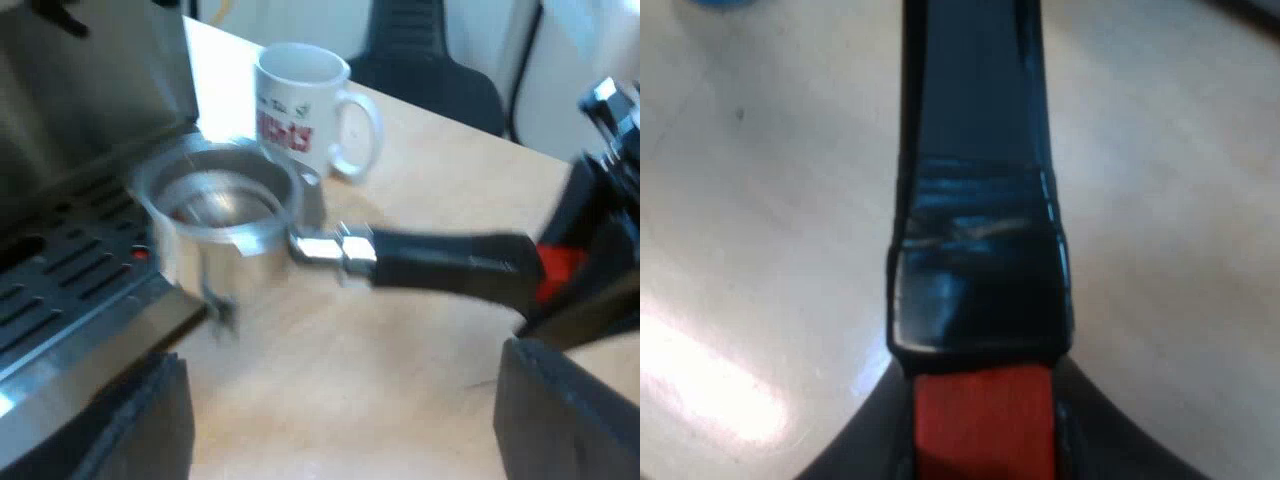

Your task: Grind coffee beans and then tamp

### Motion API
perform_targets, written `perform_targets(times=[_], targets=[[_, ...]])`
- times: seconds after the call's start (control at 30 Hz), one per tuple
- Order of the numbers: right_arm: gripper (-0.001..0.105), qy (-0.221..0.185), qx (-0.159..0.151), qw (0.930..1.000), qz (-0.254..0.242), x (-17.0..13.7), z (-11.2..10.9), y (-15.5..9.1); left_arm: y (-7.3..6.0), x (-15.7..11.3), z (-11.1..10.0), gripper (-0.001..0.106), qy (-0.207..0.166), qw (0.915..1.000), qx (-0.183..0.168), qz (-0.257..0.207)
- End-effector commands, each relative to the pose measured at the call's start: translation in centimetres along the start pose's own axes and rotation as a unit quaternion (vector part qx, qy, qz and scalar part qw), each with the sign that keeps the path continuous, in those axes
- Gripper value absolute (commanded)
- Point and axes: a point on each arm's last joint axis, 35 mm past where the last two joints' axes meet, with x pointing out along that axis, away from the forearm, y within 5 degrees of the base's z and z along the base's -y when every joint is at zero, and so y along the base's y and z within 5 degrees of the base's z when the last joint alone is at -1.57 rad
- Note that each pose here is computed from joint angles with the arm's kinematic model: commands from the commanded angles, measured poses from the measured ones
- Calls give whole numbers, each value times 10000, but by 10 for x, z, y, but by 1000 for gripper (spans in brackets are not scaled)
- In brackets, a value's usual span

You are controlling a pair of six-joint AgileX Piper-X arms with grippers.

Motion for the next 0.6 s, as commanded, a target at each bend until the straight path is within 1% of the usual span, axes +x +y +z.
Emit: perform_targets(times=[0.03,0.13,0.23,0.3,0.37,0.6], targets=[[0,-242,23,9997,32,0,-1,-1,-1,-4,-3,65,-13,9996,-16,270],[0,-247,-56,9997,30,6,-6,0,-2,-8,-3,65,-103,9987,27,491],[0,-258,-97,9996,31,12,-12,1,-1,-9,-5,65,-31,9975,-40,706],[0,-239,-74,9997,14,18,-19,1,1,-9,-8,65,52,9952,-98,975],[0,-255,-41,9997,3,22,-22,0,2,-9,-8,65,44,9943,-85,1060],[0,-343,-44,9994,5,35,-29,-9,2,-9,-8,65,44,9942,-81,1068]])
